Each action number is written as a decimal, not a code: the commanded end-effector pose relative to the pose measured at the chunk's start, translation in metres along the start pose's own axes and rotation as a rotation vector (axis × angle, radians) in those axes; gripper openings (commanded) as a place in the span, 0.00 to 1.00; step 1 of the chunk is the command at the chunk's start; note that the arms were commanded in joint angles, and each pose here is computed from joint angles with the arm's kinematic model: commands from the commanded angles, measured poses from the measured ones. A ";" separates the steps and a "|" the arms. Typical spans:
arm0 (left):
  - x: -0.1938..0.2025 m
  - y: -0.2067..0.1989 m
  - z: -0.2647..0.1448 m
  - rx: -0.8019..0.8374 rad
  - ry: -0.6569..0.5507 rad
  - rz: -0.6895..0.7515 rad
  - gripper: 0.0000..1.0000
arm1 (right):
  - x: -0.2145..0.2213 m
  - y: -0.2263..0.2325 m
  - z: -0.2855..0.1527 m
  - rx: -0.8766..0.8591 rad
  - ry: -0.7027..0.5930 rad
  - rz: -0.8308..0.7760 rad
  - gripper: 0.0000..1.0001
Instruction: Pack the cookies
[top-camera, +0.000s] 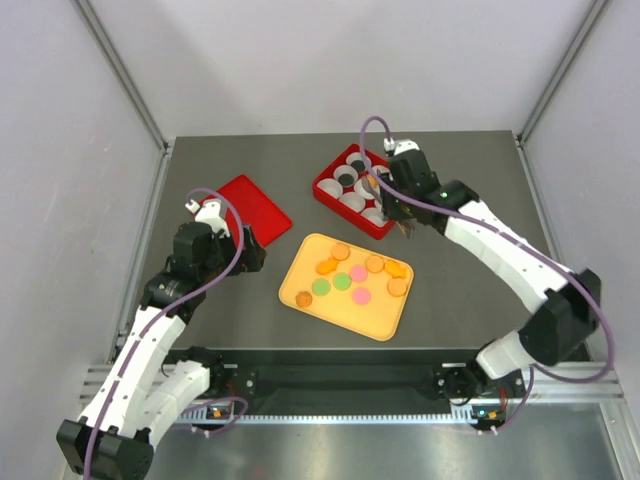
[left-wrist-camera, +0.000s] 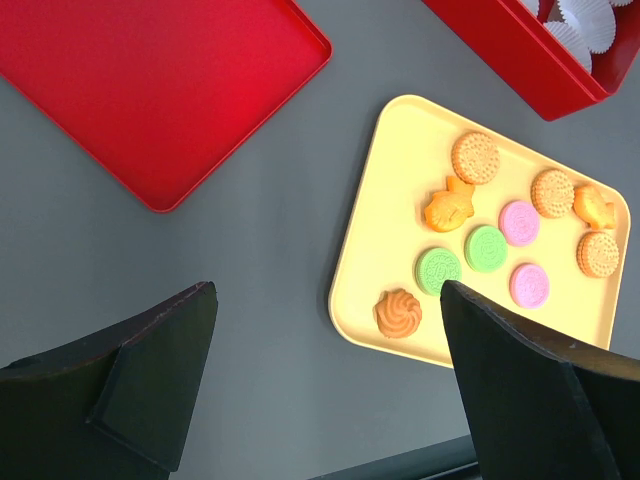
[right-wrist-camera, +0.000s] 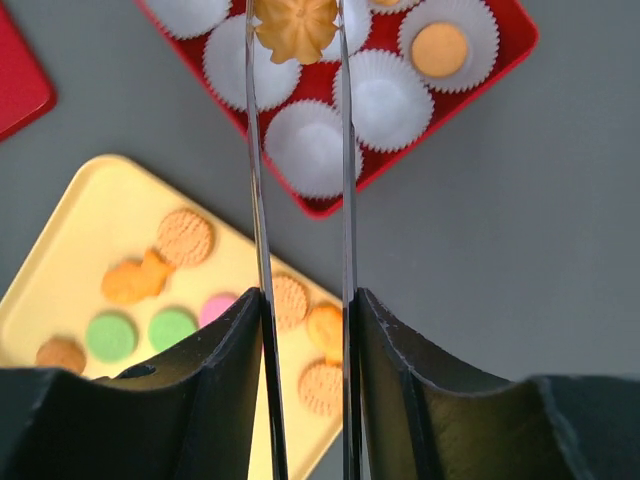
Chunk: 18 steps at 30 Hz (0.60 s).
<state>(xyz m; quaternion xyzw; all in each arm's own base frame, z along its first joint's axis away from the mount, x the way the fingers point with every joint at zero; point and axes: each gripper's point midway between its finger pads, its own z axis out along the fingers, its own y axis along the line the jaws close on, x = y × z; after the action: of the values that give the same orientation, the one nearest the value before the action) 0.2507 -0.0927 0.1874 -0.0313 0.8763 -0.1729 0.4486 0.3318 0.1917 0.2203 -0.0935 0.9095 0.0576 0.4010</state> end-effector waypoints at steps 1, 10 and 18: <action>-0.005 -0.002 0.001 0.013 -0.023 0.018 0.98 | -0.046 -0.007 0.027 0.006 -0.098 0.030 0.38; -0.005 0.000 0.001 0.000 -0.026 0.014 0.98 | -0.051 -0.009 0.073 0.028 -0.047 0.019 0.39; -0.005 0.000 0.001 0.000 -0.027 0.014 0.98 | -0.038 -0.012 0.084 0.032 -0.005 0.013 0.40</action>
<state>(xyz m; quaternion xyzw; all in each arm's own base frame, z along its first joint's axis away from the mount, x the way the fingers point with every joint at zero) 0.2510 -0.0921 0.1874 -0.0323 0.8763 -0.1714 0.4491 0.4030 0.1966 0.1684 -0.0869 0.9250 0.0322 0.3685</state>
